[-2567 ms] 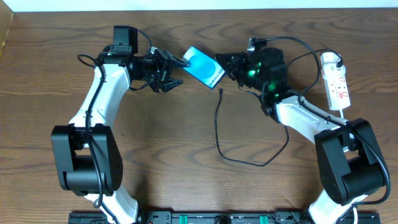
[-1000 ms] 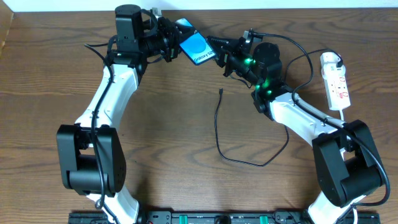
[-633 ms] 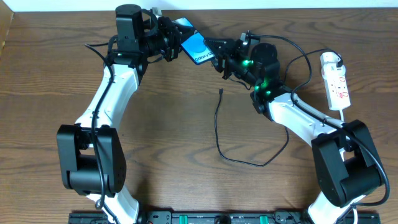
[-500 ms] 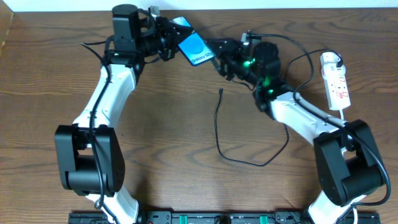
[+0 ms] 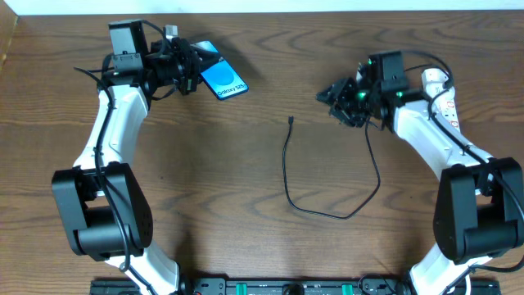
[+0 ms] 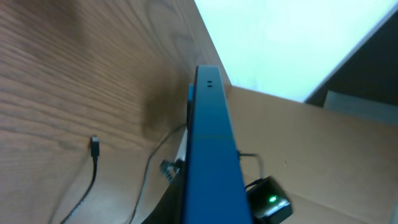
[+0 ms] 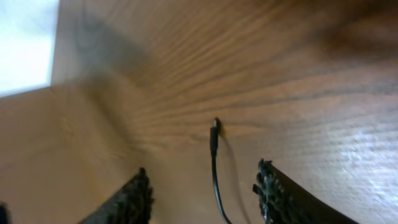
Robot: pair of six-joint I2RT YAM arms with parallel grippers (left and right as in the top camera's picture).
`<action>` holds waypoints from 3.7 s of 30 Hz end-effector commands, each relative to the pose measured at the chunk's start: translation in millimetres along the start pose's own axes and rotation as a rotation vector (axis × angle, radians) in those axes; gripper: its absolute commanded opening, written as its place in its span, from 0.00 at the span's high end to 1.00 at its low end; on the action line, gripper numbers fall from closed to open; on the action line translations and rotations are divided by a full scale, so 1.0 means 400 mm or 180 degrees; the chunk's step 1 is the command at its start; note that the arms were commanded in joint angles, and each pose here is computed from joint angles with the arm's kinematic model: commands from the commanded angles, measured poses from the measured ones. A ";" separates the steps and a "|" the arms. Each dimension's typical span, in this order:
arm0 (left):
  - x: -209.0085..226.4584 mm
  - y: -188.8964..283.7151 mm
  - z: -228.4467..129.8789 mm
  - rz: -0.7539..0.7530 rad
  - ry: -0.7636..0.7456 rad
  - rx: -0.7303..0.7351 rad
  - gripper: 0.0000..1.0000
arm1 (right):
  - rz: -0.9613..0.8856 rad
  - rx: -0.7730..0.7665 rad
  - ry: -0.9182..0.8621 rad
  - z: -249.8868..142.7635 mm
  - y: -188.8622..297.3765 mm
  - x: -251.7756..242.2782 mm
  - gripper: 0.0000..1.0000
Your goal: Plug charger to phone and switch on socket
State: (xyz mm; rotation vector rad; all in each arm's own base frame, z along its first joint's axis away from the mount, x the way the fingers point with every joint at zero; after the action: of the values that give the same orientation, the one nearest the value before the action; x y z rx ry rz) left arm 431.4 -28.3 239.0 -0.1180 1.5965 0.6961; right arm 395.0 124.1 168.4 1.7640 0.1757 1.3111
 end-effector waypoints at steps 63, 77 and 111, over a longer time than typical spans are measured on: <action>-0.230 0.061 -0.003 -0.1303 -0.1236 0.0407 0.93 | 0.1777 0.1841 0.2539 -0.268 0.072 0.269 0.99; -0.259 0.072 -0.001 -0.1397 -0.1250 0.0319 0.93 | 0.2224 0.1701 0.2711 -0.295 0.066 0.366 0.99; -0.314 0.099 0.004 -0.1644 -0.1364 -0.0008 0.92 | 0.2688 0.1708 0.2562 -0.263 0.120 0.440 0.99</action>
State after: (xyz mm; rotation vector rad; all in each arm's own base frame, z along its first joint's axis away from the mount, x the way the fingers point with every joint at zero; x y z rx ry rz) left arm 441.9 -35.1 352.9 -0.3442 1.1348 0.3016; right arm 367.1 259.5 321.6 1.6746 0.2583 2.7542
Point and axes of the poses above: each gripper's point midway between its finger pads, its own y axis back along the fingers, its own x axis along the line the jaws close on, z = x × y, the point moved 9 cm from there along y, back along the fingers, and after that the axes turned 7 degrees about -y, right-handed, at the moved point
